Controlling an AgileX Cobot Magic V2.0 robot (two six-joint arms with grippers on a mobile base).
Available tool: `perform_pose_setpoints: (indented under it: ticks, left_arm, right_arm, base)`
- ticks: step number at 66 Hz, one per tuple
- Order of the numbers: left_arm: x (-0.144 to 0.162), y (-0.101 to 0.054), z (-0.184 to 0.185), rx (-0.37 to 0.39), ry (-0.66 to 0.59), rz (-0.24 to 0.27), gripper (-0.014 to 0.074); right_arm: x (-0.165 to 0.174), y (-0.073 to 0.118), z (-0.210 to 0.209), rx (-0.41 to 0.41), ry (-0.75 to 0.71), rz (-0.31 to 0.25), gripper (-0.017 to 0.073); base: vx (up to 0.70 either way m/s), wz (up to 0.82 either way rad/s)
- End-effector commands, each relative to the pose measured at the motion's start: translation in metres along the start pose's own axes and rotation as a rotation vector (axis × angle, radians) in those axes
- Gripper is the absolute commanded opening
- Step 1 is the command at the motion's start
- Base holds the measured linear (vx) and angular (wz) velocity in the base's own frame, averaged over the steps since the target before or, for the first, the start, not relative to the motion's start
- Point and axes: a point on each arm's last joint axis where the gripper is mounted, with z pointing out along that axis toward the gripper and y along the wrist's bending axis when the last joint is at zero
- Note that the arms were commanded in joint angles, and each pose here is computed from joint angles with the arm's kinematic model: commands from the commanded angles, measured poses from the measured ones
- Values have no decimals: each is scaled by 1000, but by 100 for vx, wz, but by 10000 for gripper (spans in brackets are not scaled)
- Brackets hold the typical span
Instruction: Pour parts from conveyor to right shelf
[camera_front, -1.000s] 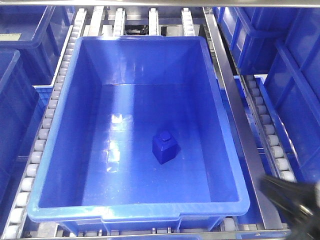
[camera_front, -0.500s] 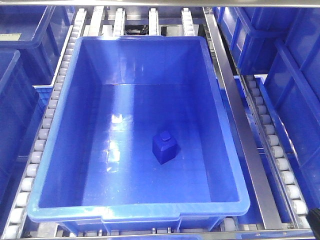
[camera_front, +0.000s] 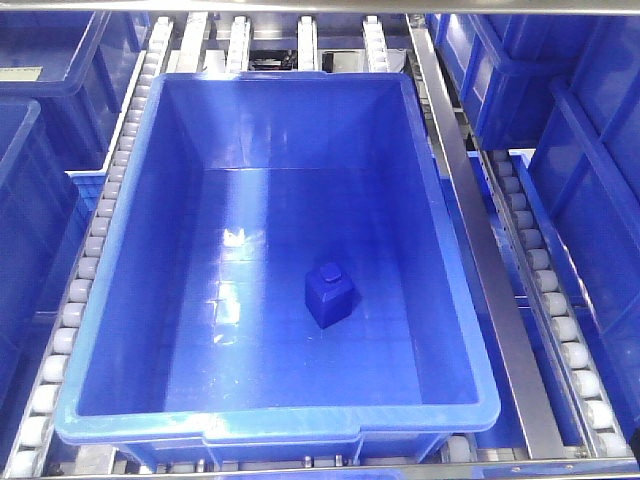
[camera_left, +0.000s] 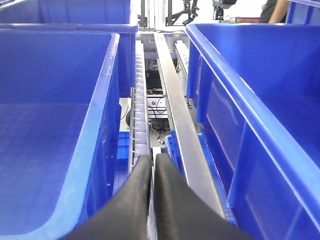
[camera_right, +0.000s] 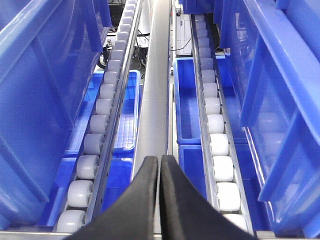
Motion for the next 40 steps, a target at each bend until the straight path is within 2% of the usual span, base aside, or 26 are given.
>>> perform_pose_setpoints:
  ticks: [1,10,16,40]
  left_arm:
    - [-13,-1,0,9,-83,-16,-6]
    - [-13,-1,0,9,-83,-16,-6]
    - [-13,-1,0,9,-83,-16,-6]
    - [-13,-1,0,9,-83,-16,-6]
  right_arm:
    - [-8,-3,-1,39,-117,-46,-9]
    - [-18,-7,-3,98,-215,-207,-9]
    - [-22,-7,-4,119,-265,-283,-9]
    - [-23,-7,-4,119,-268,-282,-9]
  base:
    - [0,0]
    - [0,0]
    - [0,0]
    - [0,0]
